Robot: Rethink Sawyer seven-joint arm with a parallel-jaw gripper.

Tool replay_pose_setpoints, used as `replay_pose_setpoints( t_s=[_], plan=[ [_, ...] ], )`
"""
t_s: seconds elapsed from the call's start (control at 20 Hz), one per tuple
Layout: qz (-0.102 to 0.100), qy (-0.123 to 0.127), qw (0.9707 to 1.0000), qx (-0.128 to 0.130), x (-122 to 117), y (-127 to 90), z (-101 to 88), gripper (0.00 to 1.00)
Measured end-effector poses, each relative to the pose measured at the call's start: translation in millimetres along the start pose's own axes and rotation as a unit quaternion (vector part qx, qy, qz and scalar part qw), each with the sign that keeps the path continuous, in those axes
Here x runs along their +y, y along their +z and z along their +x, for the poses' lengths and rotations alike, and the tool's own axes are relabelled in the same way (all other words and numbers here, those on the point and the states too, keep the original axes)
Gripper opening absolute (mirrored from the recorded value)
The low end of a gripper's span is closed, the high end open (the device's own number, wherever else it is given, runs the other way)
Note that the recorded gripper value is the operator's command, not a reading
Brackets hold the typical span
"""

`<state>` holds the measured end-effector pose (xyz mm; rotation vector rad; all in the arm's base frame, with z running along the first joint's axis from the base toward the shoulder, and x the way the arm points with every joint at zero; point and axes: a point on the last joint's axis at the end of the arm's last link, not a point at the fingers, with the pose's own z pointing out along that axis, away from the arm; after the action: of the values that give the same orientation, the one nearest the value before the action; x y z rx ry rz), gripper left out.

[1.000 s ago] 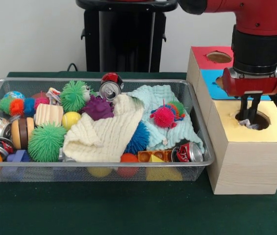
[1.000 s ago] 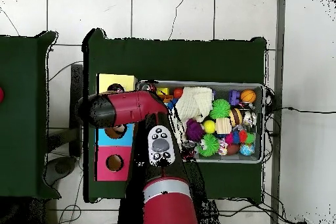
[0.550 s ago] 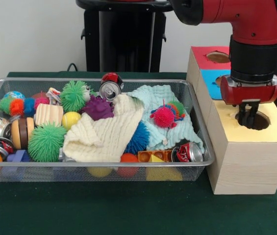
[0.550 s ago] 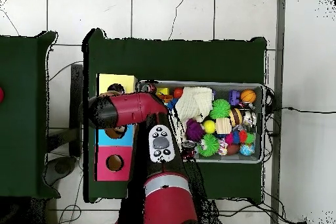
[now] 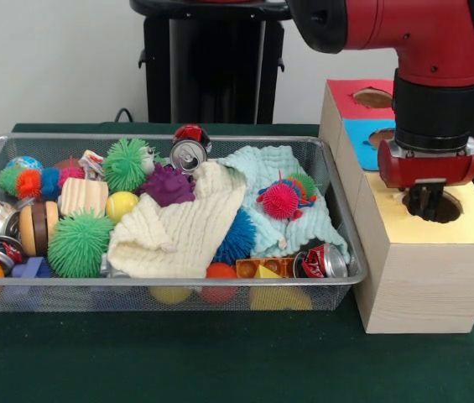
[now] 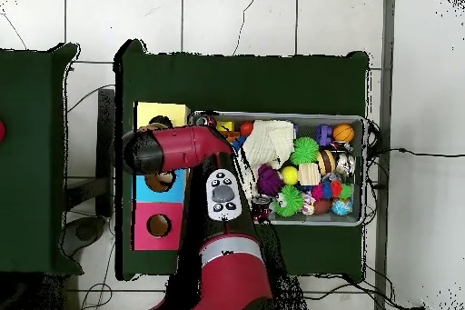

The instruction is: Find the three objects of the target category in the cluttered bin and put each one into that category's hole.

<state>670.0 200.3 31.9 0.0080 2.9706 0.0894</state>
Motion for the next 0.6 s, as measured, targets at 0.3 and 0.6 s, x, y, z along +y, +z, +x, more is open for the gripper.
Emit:
replay_pose_setpoints(
  t_s=[0.3, 0.6],
  plan=[
    [-0.001, 0.010, 0.9999, -0.006, -12.9, -22.9, -3.5, 0.00],
    [-0.009, 0.023, 0.9995, -0.019, -25.1, -60.7, -16.1, 0.00]
  ],
)
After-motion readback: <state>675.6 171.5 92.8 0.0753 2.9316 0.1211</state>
